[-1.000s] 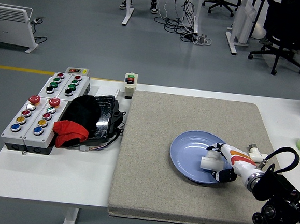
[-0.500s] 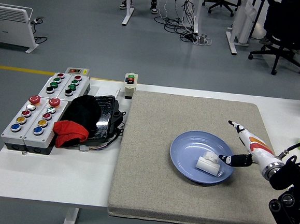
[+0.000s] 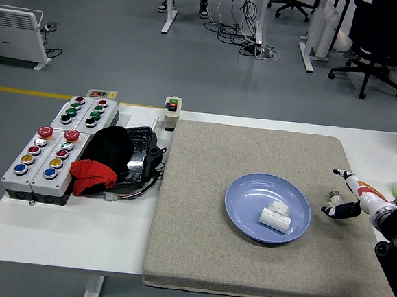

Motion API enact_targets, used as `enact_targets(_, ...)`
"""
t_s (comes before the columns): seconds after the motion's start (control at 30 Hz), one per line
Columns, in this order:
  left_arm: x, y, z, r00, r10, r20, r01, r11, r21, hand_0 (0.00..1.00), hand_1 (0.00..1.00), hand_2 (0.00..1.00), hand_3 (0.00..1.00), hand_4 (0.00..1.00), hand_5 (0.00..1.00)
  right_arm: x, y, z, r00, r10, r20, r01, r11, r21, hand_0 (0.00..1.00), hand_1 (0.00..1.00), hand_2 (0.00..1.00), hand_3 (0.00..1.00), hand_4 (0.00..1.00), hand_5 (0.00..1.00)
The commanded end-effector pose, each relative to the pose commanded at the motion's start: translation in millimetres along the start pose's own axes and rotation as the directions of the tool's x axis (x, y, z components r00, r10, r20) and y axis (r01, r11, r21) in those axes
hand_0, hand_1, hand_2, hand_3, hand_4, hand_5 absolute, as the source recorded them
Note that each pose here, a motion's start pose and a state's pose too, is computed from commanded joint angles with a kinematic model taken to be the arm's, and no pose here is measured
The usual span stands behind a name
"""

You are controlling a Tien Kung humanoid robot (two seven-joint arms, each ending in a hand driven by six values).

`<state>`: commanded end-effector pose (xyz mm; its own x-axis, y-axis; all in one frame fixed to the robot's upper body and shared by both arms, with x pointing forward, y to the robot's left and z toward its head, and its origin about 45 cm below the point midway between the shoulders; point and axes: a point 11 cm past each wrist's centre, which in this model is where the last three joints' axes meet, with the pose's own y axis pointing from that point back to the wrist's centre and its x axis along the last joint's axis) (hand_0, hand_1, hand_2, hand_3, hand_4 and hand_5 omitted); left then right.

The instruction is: Pick pipe place plate twice

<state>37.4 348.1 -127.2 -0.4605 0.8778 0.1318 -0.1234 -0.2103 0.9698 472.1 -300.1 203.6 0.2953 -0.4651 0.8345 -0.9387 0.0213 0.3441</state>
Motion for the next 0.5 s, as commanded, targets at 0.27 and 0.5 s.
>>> enact_targets(0.27, 0.0, 0.0, -1.0, 1.000, 0.000, 0.001, 0.000, 1.000, 0.002, 0.701, 0.684, 0.714, 0.662, 0.354, 0.998, -6.4, -11.0, 3, 0.999, -0.013, -0.048, 0.011, 0.999, -0.037, 0.916, 0.867, 0.940, 0.891, 0.782, 0.326)
enact_targets(0.5, -0.8, 0.0, -0.2, 1.000, -0.001, -0.001, 0.001, 1.000, 0.001, 0.701, 0.685, 0.714, 0.662, 0.353, 0.998, -12.2, -17.0, 11, 0.990, -0.051, -0.134, 0.040, 0.996, -0.085, 0.633, 0.654, 0.650, 0.722, 0.633, 0.186)
